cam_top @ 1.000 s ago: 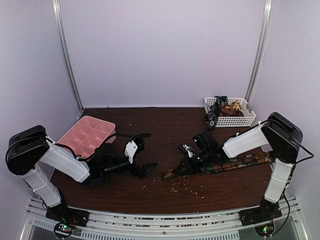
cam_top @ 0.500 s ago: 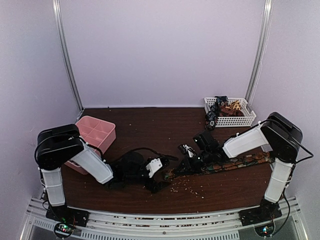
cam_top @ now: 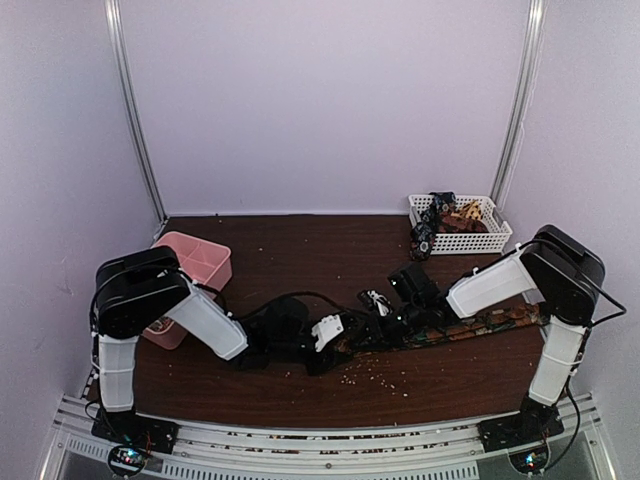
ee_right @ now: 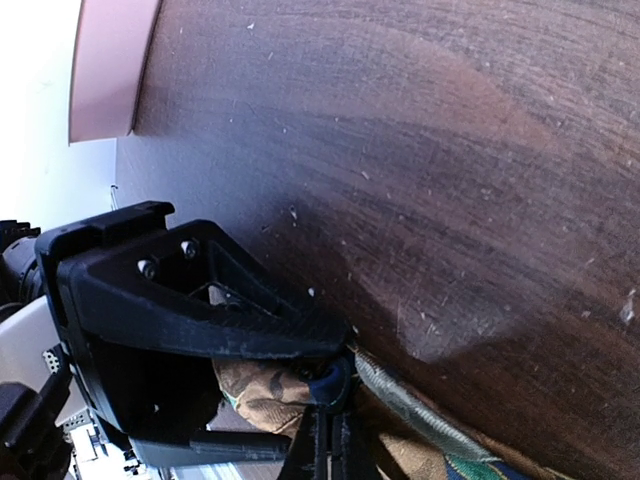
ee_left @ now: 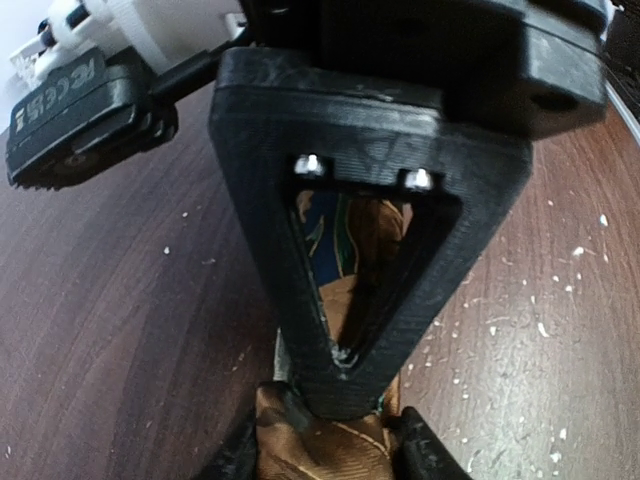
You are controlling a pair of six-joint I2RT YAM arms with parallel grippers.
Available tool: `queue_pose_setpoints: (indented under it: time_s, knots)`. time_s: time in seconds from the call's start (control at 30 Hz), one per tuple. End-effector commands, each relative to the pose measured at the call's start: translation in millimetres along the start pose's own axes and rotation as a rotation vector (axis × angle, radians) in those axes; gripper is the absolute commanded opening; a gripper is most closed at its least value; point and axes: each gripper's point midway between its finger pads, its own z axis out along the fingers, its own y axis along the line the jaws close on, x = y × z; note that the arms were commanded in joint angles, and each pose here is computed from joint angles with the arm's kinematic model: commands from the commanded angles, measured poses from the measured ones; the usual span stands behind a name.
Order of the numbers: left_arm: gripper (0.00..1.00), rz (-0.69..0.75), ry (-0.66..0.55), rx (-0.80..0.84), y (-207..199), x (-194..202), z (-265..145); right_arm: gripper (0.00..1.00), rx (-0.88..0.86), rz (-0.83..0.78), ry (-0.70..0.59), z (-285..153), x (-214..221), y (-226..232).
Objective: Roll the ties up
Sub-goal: Roll the tie at the center of the board.
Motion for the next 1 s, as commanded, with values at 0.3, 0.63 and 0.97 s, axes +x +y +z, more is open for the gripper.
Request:
queue_pose_setpoints:
  time_s: [0.3, 0.63, 0.97]
  knots:
    - [0.24, -0.005, 0.143, 0.124, -20, 48, -28, 0.36, -0.085, -0.006, -0.002, -5, 3, 30]
    - [0.24, -0.007, 0.131, 0.132, -21, 46, -30, 0.34, -0.123, -0.017, 0.038, 9, 4, 41]
    - [0.25, -0.005, 0.128, 0.125, -18, 45, -30, 0.39, -0.044, -0.017, 0.102, 19, 15, 21]
